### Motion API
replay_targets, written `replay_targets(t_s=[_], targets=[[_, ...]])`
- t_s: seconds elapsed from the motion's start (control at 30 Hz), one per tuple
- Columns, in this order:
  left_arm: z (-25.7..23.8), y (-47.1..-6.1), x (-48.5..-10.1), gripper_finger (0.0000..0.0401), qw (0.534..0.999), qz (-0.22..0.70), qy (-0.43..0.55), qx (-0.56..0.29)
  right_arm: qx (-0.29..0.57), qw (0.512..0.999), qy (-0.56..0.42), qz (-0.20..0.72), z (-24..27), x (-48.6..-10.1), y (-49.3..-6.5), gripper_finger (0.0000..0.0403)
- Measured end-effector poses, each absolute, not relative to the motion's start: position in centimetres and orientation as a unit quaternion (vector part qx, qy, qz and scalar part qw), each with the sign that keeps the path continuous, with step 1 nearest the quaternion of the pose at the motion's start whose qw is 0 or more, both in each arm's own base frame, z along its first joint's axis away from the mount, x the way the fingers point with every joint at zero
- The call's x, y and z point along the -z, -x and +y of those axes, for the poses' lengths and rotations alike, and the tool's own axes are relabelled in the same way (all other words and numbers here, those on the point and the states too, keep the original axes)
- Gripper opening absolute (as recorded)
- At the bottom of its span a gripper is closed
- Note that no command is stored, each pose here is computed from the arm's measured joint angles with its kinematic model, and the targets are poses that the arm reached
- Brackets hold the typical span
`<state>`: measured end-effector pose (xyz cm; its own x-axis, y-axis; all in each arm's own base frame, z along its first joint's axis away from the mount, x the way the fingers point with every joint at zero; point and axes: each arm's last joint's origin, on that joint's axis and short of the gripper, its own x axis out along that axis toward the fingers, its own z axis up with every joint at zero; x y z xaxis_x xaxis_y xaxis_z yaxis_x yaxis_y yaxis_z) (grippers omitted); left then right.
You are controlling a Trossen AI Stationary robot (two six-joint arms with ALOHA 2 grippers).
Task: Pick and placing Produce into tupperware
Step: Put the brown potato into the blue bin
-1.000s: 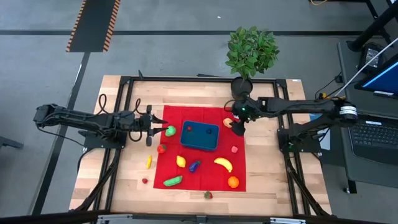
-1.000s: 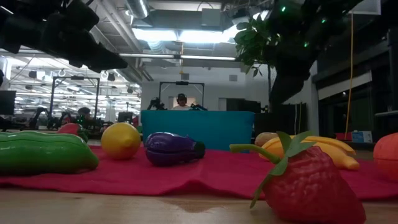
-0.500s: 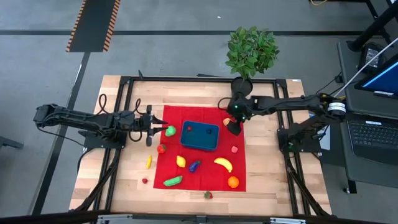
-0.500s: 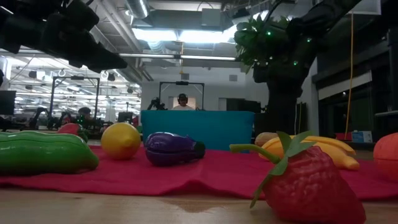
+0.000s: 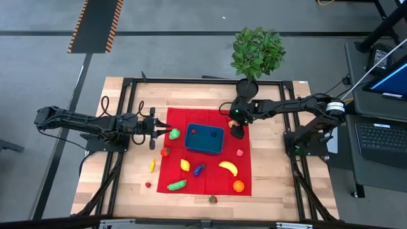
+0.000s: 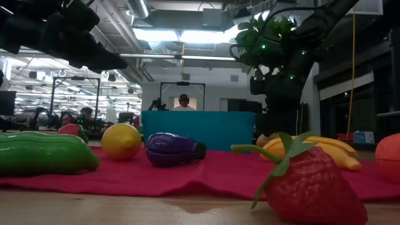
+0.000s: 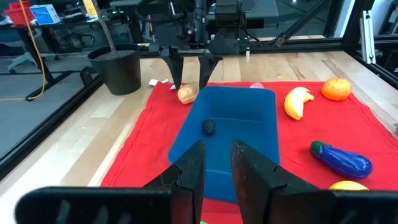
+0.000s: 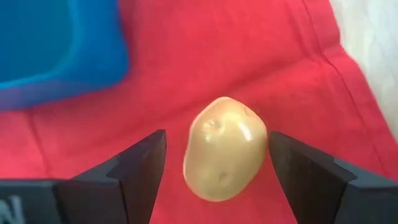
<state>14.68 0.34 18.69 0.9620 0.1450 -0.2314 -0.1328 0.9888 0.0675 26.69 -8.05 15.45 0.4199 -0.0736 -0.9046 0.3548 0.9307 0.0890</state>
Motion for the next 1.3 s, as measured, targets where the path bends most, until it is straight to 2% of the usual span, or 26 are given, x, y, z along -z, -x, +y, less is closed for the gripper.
replay_targets(t_s=[0.4,0.83,0.93,1.2,1.3], targets=[[0.3,-14.7,-18.7,0.0049,0.990,0.119,-0.026,-0.070,0.127,0.817,-0.136,0.546,-8.2,-13.6,-27.1,0.0283],[0.3,-14.7,-18.7,0.0025,0.990,0.119,-0.025,-0.070,0.130,0.823,-0.138,0.536,-8.3,-13.6,-27.4,0.0281],[0.3,-14.7,-18.7,0.0020,0.990,0.119,-0.026,-0.070,0.130,0.822,-0.138,0.537,-8.3,-13.6,-27.3,0.0268],[0.3,-14.7,-18.7,0.0006,0.990,0.119,-0.026,-0.070,0.131,0.822,-0.139,0.537,-8.3,-13.6,-27.3,0.0200],[0.3,-14.7,-18.7,0.0001,0.990,0.119,-0.025,-0.070,0.134,0.821,-0.144,0.536,-8.3,-13.6,-27.3,0.0198]])
